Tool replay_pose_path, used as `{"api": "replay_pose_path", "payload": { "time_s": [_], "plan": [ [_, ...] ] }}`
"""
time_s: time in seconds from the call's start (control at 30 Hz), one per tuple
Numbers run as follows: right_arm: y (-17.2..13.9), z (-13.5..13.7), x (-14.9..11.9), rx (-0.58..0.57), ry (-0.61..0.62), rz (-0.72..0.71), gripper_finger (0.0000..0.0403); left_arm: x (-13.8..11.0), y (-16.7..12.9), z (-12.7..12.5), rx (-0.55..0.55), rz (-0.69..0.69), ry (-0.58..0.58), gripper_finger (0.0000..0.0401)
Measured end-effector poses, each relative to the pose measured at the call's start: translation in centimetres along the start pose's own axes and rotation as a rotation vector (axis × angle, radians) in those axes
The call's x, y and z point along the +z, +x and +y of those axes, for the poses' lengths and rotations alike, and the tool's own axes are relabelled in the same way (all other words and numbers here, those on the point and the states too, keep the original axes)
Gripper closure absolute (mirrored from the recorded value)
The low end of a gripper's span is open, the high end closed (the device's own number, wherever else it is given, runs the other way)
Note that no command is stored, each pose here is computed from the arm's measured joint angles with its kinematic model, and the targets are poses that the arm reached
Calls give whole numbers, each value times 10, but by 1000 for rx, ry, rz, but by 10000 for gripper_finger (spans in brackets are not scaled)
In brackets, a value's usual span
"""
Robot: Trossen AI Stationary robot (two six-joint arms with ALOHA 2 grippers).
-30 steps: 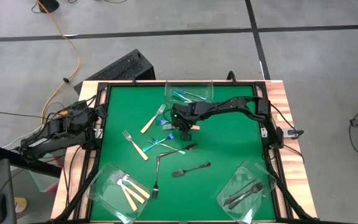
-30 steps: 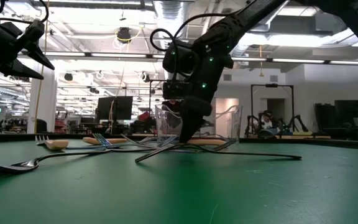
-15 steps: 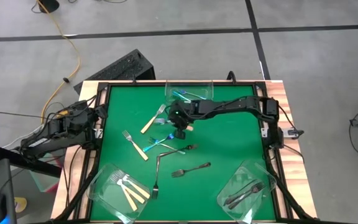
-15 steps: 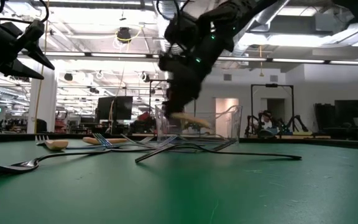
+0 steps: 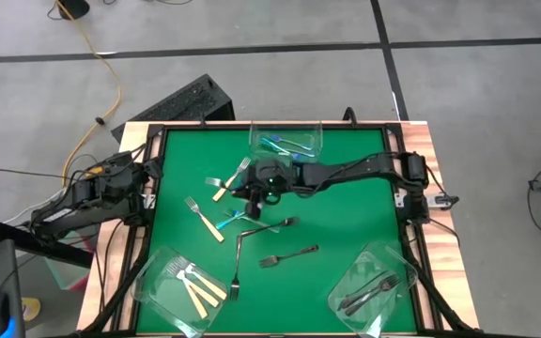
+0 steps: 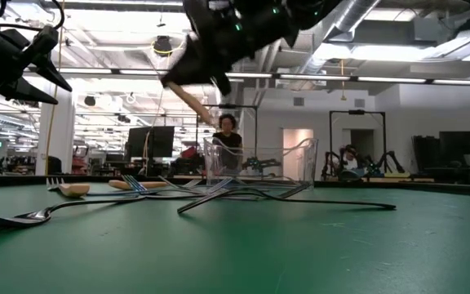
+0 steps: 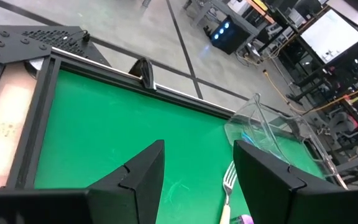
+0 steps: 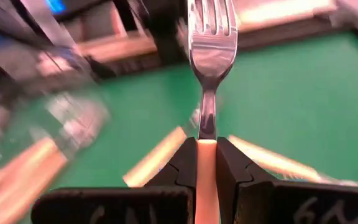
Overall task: Sort silverware by color (type)
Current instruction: Put the orange fork into the bottom left transparent bin
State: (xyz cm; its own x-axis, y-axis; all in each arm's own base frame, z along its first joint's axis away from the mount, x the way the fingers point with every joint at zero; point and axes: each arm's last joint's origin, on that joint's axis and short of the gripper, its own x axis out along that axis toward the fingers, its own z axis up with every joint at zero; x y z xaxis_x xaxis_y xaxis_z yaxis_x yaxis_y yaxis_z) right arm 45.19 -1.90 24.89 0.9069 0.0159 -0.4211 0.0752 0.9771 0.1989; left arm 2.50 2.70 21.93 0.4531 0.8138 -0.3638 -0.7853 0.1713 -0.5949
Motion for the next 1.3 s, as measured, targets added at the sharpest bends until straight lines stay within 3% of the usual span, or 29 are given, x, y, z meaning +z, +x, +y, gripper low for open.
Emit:
{"api": "replay_pose_path", "payload": {
  "time_s": [0.3,0.67,0.9,1.3],
  "plan": [
    [-4,42,21,134,66,-279,366,-1,0,0,-12,22,2,225],
    [-13,87,24,83,151,-461,366,-1,0,0,-11,19,2,225],
    [-19,111,21,54,175,-516,366,-1,0,0,-12,21,1,225],
    [-30,159,7,109,176,-515,366,-1,0,0,-13,24,2,225]
  ]
}}
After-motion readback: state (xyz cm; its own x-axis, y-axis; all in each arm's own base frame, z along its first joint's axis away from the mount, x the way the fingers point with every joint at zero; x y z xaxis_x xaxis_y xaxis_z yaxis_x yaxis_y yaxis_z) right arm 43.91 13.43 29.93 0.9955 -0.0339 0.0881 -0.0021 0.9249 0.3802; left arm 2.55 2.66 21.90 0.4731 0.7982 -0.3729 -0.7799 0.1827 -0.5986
